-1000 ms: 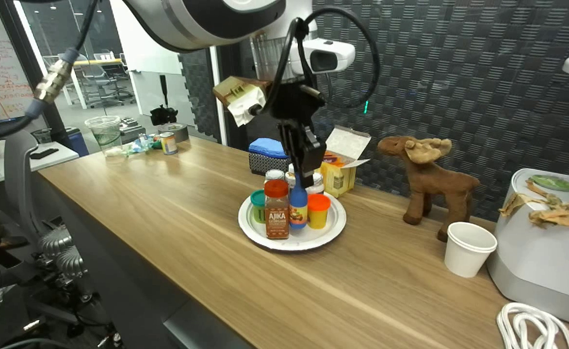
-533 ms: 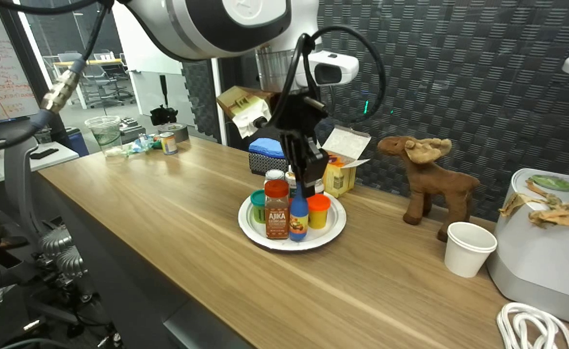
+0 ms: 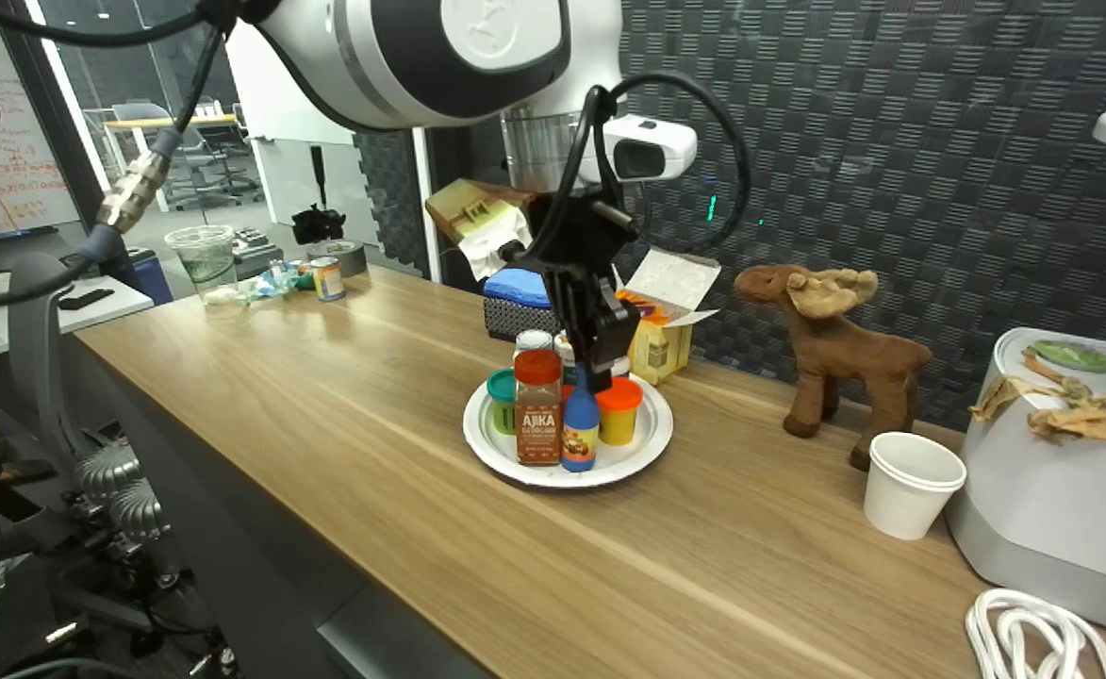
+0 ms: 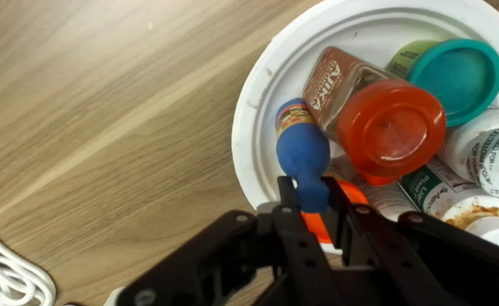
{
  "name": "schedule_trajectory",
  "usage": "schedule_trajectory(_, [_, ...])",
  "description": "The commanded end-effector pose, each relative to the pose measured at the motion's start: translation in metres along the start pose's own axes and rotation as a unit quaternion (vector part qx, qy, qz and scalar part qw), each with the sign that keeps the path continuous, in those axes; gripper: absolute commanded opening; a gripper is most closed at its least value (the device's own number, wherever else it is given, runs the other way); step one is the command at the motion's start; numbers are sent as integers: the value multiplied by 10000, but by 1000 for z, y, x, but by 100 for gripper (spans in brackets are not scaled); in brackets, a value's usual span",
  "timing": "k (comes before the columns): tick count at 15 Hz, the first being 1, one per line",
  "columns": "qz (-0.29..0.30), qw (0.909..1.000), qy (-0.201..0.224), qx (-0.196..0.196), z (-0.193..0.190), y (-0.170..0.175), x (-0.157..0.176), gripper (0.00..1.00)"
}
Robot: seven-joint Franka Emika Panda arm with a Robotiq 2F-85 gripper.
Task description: Put the bottles and orange plushie that are around the white plate on the white plate
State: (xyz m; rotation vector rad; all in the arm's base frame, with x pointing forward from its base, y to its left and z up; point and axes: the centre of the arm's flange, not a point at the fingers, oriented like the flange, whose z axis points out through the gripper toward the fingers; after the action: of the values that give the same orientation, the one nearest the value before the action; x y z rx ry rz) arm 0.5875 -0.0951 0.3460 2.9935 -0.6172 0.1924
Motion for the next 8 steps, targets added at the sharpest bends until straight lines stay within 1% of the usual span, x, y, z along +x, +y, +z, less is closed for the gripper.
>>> schedule_trajectory(1, [-120,9998,129,41,-5,-5,8,45])
schedule_trajectory(2, [-137,9998,144,40,-6,-6,8,47])
schedule_trajectory(3, [-153,9998,152,36,-7,-6,7,52])
schedule_trajectory(4, [-164,9997,168,37,-8,-6,7,61])
schedule_trajectory(8, [-183,9996,224,-26,-25,-6,5,90])
